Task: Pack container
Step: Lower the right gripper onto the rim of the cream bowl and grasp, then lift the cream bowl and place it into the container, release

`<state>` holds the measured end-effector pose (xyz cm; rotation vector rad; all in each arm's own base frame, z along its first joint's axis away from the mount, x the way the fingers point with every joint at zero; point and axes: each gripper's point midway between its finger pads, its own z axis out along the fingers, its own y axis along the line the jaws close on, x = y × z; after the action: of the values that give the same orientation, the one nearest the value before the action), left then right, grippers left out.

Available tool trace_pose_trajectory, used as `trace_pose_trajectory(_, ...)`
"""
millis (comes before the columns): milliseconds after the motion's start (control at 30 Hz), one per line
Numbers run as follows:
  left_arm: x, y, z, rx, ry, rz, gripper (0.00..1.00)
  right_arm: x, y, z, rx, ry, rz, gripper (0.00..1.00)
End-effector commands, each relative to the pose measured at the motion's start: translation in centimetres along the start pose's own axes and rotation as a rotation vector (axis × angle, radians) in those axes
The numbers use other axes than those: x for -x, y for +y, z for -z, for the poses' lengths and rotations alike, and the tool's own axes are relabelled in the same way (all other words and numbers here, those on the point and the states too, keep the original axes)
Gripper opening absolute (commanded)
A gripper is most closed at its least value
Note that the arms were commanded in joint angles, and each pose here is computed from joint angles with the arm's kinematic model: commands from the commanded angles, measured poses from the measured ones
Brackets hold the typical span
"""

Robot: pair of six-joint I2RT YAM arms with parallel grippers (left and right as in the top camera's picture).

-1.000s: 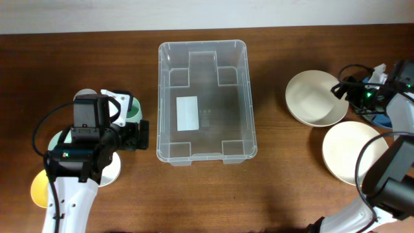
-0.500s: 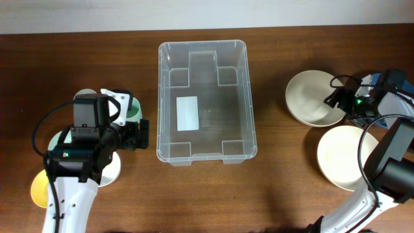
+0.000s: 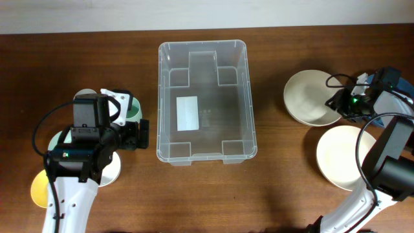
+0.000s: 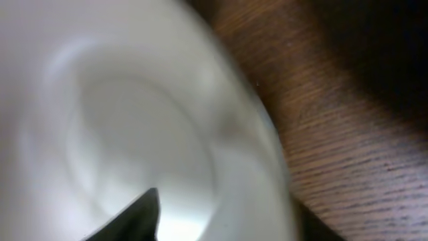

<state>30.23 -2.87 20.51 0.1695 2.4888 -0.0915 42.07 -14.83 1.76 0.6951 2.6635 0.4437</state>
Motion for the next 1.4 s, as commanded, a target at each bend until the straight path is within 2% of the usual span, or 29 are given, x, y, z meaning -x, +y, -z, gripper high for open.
trace_pose_trajectory(0,0.8,-0.4,0.5,-0.016,-0.026,0.001,0.99,0.1,0.1,-0.4,-0.001,0.004,0.005,0.37)
trace_pose_trajectory(300,0.8,-0.4,0.5,-0.016,-0.026,0.001,0.99,0.1,0.1,-0.4,-0.001,0.004,0.005,0.15)
trace_pose_trajectory(567,0.8,-0.4,0.5,-0.016,-0.026,0.001,0.99,0.1,0.1,-0.4,-0.001,0.004,0.005,0.04)
trace_pose_trajectory(833,0.8,-0.4,0.5,-0.016,-0.026,0.001,0.99,0.2,0.1,-0.4,0.000,-0.001,0.003,0.04)
trace_pose_trajectory(967,0.8,-0.4,0.5,-0.016,-0.026,0.001,0.99,0.7,1.8,-0.2,0.092,-0.017,0.013,0.04)
trace_pose_trajectory(1100,0.8,-0.4,0.5,-0.016,-0.025,0.001,0.99,2.4,4.9,2.4,0.220,-0.064,0.017,0.04)
trace_pose_trajectory(1233,0.8,-0.4,0.5,-0.016,-0.025,0.001,0.99,4.7,7.8,7.7,0.240,-0.147,0.061,0.04)
trace_pose_trajectory(1267,0.8,-0.4,0.5,-0.016,-0.025,0.001,0.99,5.4,9.5,10.3,0.244,-0.189,0.099,0.04)
trace_pose_trajectory(1367,0.8,-0.4,0.5,-0.016,-0.025,0.001,0.99,5.8,12.8,14.1,0.262,-0.242,0.170,0.04)
